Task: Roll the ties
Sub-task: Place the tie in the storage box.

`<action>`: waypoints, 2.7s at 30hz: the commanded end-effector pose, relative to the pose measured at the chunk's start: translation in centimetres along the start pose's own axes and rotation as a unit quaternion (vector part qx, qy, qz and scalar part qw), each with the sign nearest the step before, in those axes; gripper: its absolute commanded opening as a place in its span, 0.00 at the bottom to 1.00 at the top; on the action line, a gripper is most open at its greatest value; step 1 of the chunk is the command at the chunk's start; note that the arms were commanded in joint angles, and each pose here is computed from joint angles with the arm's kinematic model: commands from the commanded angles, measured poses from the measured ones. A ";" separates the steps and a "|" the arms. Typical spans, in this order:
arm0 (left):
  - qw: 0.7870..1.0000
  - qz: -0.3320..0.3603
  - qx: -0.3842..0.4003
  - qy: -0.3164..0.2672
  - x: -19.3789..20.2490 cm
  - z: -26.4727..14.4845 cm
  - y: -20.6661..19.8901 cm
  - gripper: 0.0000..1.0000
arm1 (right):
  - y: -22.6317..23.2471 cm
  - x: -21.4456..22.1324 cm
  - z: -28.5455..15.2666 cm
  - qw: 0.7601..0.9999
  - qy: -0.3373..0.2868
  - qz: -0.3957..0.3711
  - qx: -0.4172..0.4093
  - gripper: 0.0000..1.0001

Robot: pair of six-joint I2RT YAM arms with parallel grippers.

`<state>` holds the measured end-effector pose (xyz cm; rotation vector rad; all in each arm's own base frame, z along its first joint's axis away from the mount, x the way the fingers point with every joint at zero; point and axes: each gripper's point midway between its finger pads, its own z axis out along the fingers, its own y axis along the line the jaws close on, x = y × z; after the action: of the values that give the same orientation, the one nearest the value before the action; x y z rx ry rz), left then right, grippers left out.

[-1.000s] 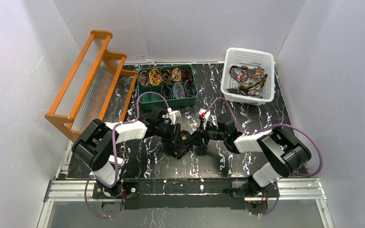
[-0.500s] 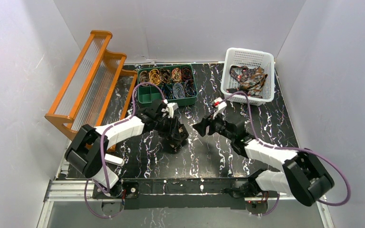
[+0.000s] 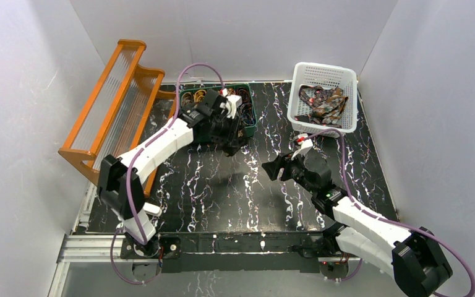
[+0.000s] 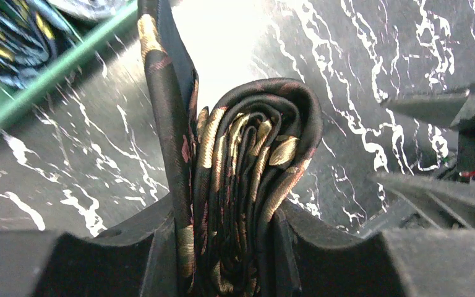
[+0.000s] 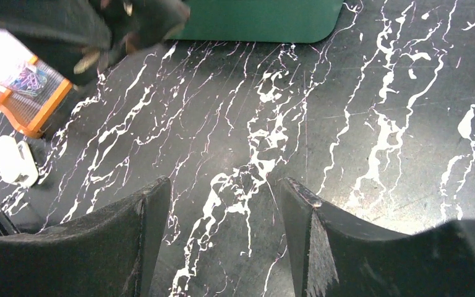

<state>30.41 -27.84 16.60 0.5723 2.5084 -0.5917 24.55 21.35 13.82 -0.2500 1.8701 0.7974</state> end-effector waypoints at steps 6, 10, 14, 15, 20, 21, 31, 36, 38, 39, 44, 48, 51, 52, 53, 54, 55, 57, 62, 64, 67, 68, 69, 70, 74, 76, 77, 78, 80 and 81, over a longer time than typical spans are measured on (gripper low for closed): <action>0.996 0.025 -0.068 0.046 -4.2 -0.1 4.7 0.26 | 0.6 0.9 0.0 0.999 0.025 0.030 -0.011 0.74; 0.995 0.006 -0.081 0.050 -5.4 0.3 7.5 0.26 | 0.8 1.6 -0.2 0.998 0.042 0.046 -0.013 0.74; 0.995 -0.008 -0.089 0.036 -7.0 0.0 9.8 0.25 | 1.2 2.5 -0.5 0.996 0.056 0.063 -0.025 0.74; 0.996 -0.013 -0.084 0.030 -7.3 -0.2 10.3 0.25 | 1.2 2.7 -0.6 0.996 0.057 0.064 -0.026 0.74; 0.997 -0.019 -0.070 0.002 -9.2 -1.8 11.0 0.25 | 0.7 3.5 -1.1 0.996 0.063 0.065 -0.018 0.74; 0.997 -0.020 -0.075 0.000 -9.4 -2.3 11.4 0.25 | 0.7 3.6 -1.2 0.996 0.063 0.065 -0.018 0.73; 0.992 -0.079 -0.102 0.010 -8.3 -0.8 16.7 0.25 | 0.6 3.9 -1.2 0.995 0.068 0.066 -0.018 0.74; 0.989 -0.114 -0.094 0.007 -7.8 1.2 18.3 0.25 | 0.7 4.4 -1.3 0.994 0.078 0.067 -0.023 0.74; 0.987 -0.124 -0.099 0.022 -7.2 2.0 18.9 0.24 | 0.7 4.5 -1.3 0.994 0.080 0.068 -0.023 0.74; 0.987 -0.127 -0.097 0.025 -7.1 2.4 19.0 0.24 | 0.7 4.6 -1.4 0.994 0.081 0.069 -0.022 0.74; 0.985 -0.146 -0.082 0.041 -6.5 4.0 19.2 0.24 | 0.5 4.8 -1.5 0.994 0.079 0.072 -0.020 0.74; 0.982 -0.157 -0.087 0.051 -5.9 4.6 19.5 0.24 | 0.5 4.9 -1.5 0.994 0.081 0.072 -0.020 0.74; 0.977 -0.169 -0.118 0.051 -5.5 4.6 20.4 0.23 | 0.5 5.0 -1.5 0.994 0.083 0.073 -0.020 0.74; 0.975 -0.174 -0.129 0.049 -5.5 4.5 20.8 0.23 | 0.5 5.0 -1.5 0.994 0.084 0.073 -0.020 0.74; 0.973 -0.179 -0.137 0.049 -5.4 4.5 21.0 0.23 | 0.6 5.1 -1.4 0.993 0.085 0.073 -0.021 0.74; 0.972 -0.182 -0.144 0.047 -5.4 4.5 21.2 0.23 | 0.6 5.0 -1.4 0.993 0.085 0.073 -0.021 0.74; 0.970 -0.187 -0.151 0.045 -5.4 4.4 21.4 0.23 | 0.6 4.9 -1.4 0.994 0.083 0.073 -0.022 0.74; 0.965 -0.200 -0.165 0.042 -5.4 4.4 21.7 0.22 | 0.6 5.0 -1.4 0.993 0.085 0.073 -0.021 0.74; 0.957 -0.227 -0.179 0.022 -5.5 4.0 21.9 0.22 | 0.5 5.2 -1.4 0.993 0.087 0.074 -0.020 0.74; 0.954 -0.236 -0.185 0.017 -5.6 3.9 21.9 0.21 | 0.5 5.3 -1.4 0.993 0.087 0.075 -0.020 0.74; 0.950 -0.249 -0.187 0.000 -5.9 3.6 21.8 0.20 | 0.5 5.3 -1.4 0.993 0.087 0.074 -0.022 0.74; 0.949 -0.252 -0.188 -0.006 -6.0 3.5 21.8 0.20 | 0.5 5.3 -1.3 0.993 0.087 0.074 -0.022 0.74; 0.948 -0.256 -0.188 -0.011 -6.1 3.4 21.7 0.19 | 0.5 5.3 -1.3 0.993 0.088 0.075 -0.022 0.74; 0.947 -0.258 -0.189 -0.017 -6.3 3.3 21.7 0.18 | 0.5 5.3 -1.4 0.993 0.089 0.075 -0.022 0.74; 0.942 -0.268 -0.199 -0.035 -6.6 2.8 22.0 0.18 | 0.5 5.4 -1.4 0.993 0.089 0.076 -0.022 0.74; 0.942 -0.268 -0.199 -0.033 -6.5 3.0 22.0 0.18 | 0.5 5.4 -1.4 0.993 0.090 0.076 -0.022 0.74; 0.939 -0.267 -0.216 -0.032 -6.3 2.9 22.5 0.17 | 0.6 5.3 -1.4 0.993 0.089 0.076 -0.022 0.74; 0.938 -0.264 -0.223 -0.030 -6.2 2.9 22.5 0.16 | 0.6 5.3 -1.4 0.993 0.089 0.076 -0.022 0.74; 0.938 -0.253 -0.236 -0.021 -5.9 3.1 22.5 0.16 | 0.5 5.3 -1.3 0.993 0.089 0.076 -0.022 0.74; 0.939 -0.247 -0.241 -0.015 -5.7 3.2 22.4 0.15 | 0.6 5.4 -1.3 0.993 0.089 0.076 -0.022 0.74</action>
<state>47.13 -14.35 9.19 -0.2489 2.6752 -0.2855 20.84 21.81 9.63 -0.2160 2.0799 0.9358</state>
